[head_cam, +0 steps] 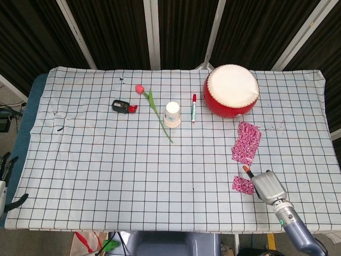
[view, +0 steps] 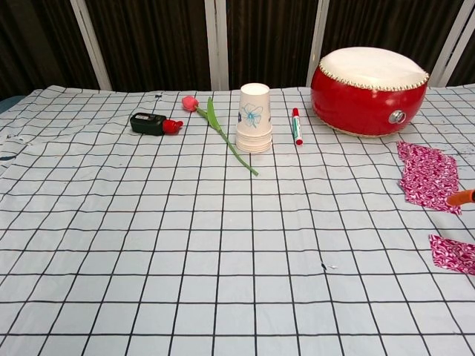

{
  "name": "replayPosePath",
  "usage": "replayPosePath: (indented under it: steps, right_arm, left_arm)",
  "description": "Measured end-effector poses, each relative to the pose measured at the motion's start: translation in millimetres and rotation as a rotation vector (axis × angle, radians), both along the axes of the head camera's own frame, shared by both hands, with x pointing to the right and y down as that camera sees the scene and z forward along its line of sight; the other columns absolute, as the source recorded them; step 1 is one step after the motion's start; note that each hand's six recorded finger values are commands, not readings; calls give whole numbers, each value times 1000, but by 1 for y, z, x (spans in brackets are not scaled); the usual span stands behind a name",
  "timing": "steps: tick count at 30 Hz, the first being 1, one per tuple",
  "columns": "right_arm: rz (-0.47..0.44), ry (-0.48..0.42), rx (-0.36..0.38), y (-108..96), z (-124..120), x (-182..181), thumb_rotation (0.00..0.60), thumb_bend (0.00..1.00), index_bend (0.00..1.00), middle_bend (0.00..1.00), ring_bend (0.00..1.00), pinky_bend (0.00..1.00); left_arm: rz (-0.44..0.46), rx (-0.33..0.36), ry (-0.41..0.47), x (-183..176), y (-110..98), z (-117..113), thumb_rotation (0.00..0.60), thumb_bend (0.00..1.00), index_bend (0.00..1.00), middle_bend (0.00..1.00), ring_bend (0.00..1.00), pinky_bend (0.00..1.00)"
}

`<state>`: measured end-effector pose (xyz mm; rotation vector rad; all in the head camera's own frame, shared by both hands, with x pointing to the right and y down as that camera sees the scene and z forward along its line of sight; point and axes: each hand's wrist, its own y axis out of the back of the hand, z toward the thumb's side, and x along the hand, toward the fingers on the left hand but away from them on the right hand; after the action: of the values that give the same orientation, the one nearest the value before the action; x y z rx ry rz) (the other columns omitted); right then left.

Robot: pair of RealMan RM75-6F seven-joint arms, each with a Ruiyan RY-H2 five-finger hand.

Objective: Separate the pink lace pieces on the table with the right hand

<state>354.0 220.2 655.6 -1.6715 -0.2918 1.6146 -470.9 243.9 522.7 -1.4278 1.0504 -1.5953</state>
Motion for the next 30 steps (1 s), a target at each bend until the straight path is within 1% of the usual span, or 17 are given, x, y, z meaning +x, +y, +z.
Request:
replayPosePath:
  steps: [9,15,30]
  right_arm:
    - [28,48,-22,-26,19,4,600,765,130,838,807,472]
    - [37,66,-35,-38,31,2,600,765,130,838,807,472]
    - [5,85,-75,-37,49,-12,600,765,131,838,807,472]
  left_arm:
    - [-2,-2,-7,-1,0,1,600,247,117,0,0,20]
    - [-8,-2,-14,-2,-1,1,600,247,117,0,0,19]
    - [-9,-7,-20,-2,-1,3,600,247,118,0,0,19]
